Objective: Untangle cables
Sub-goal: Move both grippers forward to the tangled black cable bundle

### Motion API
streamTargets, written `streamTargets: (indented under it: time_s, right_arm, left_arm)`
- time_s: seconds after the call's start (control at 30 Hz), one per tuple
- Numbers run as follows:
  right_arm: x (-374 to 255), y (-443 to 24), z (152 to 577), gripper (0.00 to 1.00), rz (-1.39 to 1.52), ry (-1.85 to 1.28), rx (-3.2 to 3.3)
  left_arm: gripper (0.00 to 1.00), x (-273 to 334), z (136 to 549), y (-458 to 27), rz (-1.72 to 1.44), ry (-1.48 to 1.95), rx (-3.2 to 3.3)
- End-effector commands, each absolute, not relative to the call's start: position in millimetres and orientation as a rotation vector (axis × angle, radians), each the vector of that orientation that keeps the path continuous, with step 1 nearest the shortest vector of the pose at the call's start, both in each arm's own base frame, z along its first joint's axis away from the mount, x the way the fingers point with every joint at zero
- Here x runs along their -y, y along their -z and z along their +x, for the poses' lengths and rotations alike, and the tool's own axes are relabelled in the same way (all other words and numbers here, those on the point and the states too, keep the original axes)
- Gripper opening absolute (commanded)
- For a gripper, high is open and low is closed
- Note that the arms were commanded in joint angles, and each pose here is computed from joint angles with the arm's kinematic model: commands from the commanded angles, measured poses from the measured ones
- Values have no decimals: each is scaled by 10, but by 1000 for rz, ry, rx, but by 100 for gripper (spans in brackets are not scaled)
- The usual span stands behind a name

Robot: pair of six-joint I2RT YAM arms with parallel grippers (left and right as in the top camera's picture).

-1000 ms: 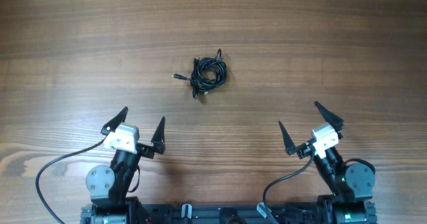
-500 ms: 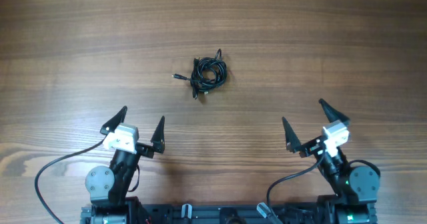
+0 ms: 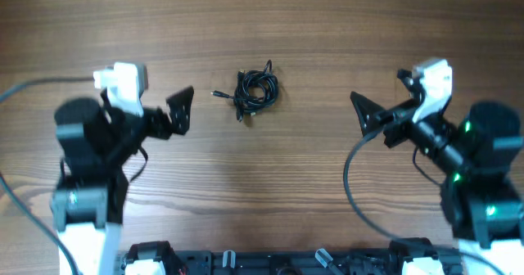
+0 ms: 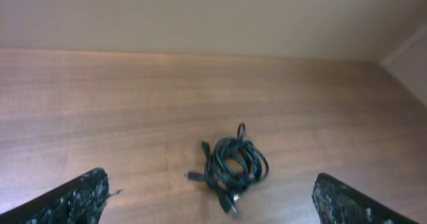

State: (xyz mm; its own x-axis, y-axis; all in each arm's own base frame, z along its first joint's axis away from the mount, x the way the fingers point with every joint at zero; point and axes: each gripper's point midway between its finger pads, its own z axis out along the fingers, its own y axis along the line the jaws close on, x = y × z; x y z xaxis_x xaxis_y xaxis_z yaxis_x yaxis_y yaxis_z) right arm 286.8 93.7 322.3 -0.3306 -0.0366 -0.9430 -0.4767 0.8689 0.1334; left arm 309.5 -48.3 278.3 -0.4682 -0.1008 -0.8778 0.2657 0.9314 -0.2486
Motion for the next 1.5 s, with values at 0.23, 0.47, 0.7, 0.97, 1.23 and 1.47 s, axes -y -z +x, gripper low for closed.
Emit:
streamTargets:
  time_s: [0.23,0.47,0.7,0.97,1.23,1.47]
  right_arm:
    - [-1299,-3490,3612,100,-505,-746,-2115]
    - [-1329,-3100,3859,100,-346,-862,-2277]
    - [-1231,-2757,3824,84,-199,-838,-2451]
    - [-1142,-2710,3870,81,-128,-773,-2475]
    - [-1124,-2687,3857,81,-120,-761,-2488]
    - [-1092,-2661,3865,80,-108,-734,-2499]
  left_arm:
    - [100,1087,4052,-2963,216,602,-2382]
    - [100,1584,4006,-2770,305,824,-2439]
    - [96,1397,4380,-2657,134,671,-2419]
    - [70,1608,4597,-1076,-154,404,-2779]
    - [44,1849,4534,-446,-91,371,-2892]
    - [38,1912,4495,-105,-90,351,-2947]
